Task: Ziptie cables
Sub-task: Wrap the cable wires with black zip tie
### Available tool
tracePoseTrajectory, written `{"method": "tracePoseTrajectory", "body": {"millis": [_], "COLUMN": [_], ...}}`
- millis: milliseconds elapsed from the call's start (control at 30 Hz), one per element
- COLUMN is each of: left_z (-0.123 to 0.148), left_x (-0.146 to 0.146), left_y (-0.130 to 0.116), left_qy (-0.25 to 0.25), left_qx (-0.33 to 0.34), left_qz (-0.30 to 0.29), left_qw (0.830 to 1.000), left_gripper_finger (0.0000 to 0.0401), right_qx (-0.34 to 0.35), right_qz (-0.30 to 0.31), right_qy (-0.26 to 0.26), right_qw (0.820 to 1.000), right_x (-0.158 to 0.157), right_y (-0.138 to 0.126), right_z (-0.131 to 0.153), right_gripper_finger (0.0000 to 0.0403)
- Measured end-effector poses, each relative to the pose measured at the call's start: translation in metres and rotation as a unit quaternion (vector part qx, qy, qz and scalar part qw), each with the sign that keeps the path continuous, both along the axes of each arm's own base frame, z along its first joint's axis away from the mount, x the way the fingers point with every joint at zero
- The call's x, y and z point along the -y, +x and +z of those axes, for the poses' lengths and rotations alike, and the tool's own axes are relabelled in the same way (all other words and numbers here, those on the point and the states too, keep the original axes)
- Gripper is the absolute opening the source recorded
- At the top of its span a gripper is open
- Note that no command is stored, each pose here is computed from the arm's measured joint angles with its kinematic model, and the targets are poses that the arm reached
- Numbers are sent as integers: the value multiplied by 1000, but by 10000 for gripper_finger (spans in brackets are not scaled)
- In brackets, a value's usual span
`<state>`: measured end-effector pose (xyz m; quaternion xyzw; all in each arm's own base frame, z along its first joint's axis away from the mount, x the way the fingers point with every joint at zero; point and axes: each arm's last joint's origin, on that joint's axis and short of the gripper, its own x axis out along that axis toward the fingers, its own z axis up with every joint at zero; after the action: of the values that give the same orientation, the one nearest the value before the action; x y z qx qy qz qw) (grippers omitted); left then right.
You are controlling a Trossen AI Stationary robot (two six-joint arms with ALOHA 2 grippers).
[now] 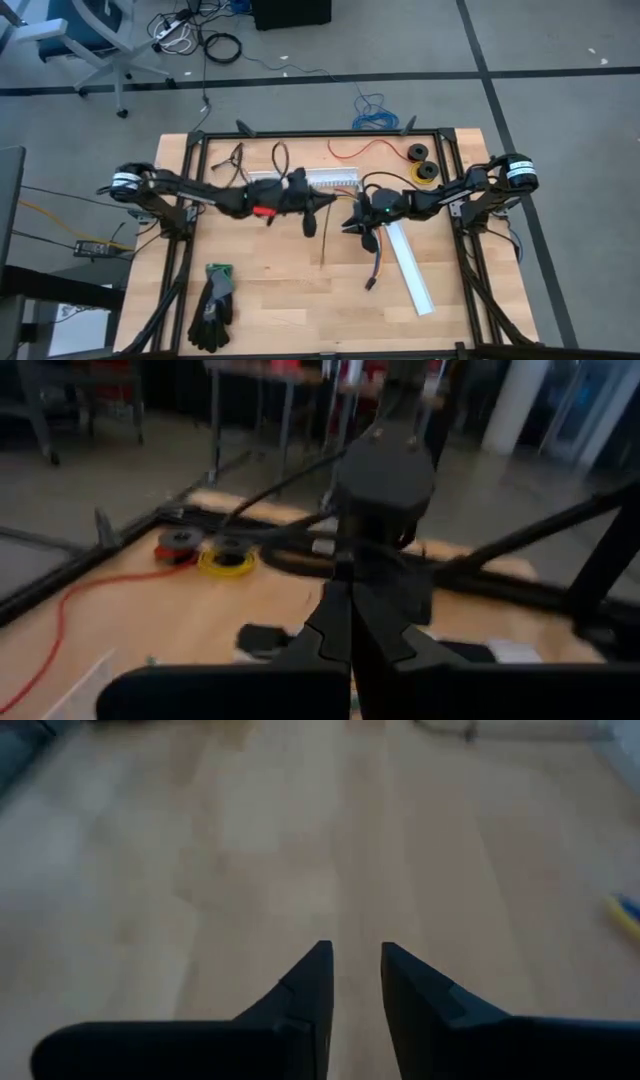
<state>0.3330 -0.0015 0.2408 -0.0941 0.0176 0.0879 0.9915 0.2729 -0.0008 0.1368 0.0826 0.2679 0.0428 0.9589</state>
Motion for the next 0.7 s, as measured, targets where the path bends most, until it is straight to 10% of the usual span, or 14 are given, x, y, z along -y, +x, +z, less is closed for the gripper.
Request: {"method": "tracePoseTrajectory", "body": {"millis": [400, 700], "left_z": [-100, -115], "left_x": [1, -22], "left_y": [-13, 14], "left_qy": [-188, -269], "left_qx": [154, 156], "left_qz": [57, 17], "left_qw": [968, 950], "left_gripper_finger": [0, 0], "right_qx": [-38, -11], "right_qz": [-9, 103], "right_qy": [-143, -307], "right_qw": [989, 946], "right_x": [-33, -52], "right_y": [-49, -37], "right_z": [48, 35], "right_gripper_finger": [32, 12]}}
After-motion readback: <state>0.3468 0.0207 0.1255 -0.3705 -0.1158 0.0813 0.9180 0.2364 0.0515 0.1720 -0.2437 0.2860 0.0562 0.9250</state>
